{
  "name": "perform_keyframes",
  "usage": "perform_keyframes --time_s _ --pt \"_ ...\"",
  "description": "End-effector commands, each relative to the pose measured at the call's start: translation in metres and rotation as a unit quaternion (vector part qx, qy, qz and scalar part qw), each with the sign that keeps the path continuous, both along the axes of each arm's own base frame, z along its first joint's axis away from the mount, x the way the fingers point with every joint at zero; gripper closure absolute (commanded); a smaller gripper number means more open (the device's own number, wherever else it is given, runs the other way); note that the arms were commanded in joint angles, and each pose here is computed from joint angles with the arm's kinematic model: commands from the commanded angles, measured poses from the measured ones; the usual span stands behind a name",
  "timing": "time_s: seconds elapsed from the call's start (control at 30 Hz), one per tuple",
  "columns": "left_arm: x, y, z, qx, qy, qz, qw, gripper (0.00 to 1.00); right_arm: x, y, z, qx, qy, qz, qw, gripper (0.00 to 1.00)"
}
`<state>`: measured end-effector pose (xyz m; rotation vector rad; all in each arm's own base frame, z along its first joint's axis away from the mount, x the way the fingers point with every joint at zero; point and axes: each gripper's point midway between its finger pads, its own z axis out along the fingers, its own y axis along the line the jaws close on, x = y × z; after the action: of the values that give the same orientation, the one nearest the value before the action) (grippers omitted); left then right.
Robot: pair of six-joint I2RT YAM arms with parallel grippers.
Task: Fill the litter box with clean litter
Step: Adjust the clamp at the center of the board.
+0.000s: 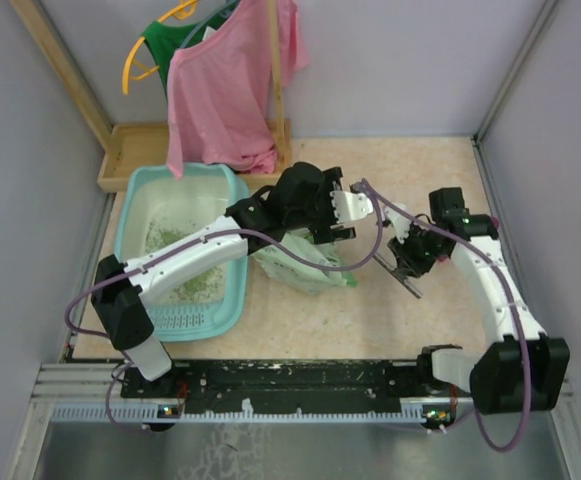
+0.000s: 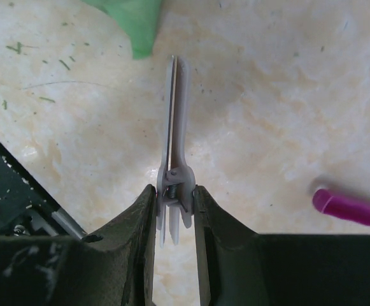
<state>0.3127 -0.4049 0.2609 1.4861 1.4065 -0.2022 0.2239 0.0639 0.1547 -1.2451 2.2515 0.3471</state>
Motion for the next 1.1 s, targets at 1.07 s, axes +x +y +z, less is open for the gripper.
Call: perform_keyframes --time_s 1.07 --pt "0.039 0.02 0.057 -0.085 -0.043 0.16 0.982 0.01 0.108 -0.07 -0.064 -0.098 -0.004 -0.403 0.91 1.0"
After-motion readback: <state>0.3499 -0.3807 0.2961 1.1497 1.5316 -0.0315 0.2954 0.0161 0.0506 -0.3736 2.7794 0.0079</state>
